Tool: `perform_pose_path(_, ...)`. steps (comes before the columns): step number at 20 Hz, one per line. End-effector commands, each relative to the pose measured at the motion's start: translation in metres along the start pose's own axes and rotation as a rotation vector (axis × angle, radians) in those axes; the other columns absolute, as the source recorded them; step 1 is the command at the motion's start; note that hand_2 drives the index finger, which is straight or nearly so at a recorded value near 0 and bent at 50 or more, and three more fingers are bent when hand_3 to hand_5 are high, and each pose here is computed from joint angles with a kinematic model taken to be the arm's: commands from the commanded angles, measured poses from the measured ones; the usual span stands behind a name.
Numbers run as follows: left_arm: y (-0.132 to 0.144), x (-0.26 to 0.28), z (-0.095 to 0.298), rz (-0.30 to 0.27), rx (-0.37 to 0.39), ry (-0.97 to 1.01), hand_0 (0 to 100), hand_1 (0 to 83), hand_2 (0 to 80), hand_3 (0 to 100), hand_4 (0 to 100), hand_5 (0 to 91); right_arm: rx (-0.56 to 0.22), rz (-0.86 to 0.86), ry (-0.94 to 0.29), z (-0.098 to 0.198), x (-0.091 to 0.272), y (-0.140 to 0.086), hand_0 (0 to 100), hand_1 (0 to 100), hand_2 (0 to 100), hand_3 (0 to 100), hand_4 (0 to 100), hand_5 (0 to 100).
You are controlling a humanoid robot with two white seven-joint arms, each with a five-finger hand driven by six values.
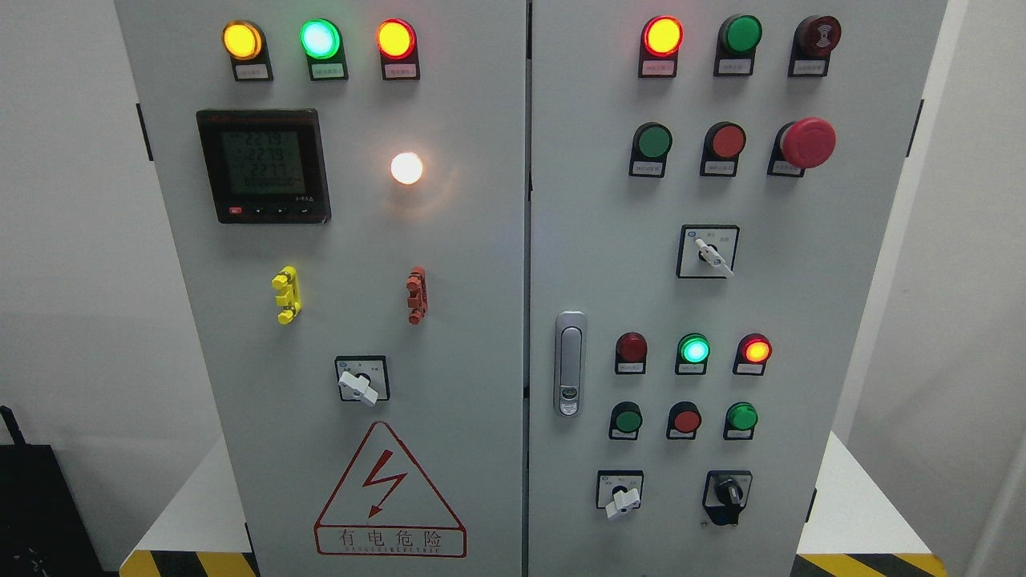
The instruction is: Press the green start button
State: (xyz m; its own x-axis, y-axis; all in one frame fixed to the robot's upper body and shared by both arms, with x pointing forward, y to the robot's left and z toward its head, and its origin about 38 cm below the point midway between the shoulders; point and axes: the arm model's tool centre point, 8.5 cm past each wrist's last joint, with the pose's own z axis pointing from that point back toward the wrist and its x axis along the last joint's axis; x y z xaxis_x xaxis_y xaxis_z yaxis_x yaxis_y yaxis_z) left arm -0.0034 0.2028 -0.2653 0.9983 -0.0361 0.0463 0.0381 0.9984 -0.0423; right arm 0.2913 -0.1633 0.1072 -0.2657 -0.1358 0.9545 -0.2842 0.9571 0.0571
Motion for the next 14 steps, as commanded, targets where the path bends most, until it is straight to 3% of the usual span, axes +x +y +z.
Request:
perform_pose_path(1,-0.0001,0.0003,0.0,0.0,0.0,-0.001,12,55.6,0.0,0,0,0.0,0.007,-0.003,0.005,-0.0005,-0.0021,0.0018,0,0,0,0,0,0)
perform_pose_path(11,-0.0001,-0.0007,0.0,0.0,0.0,0.0,12,55.6,0.0,0,0,0.0,0.005,0.016,-0.006,0.0004,0.0014,-0.001,0,0,0,0,0,0)
perform_pose_path(14,0.0,-0.0002,0.0,0.0,0.0,0.0,12,55.6,0.0,0,0,0.0,0.0,0.045,-0.01,-0.002,0.0033,-0.0055,3,10,0,0,0,0)
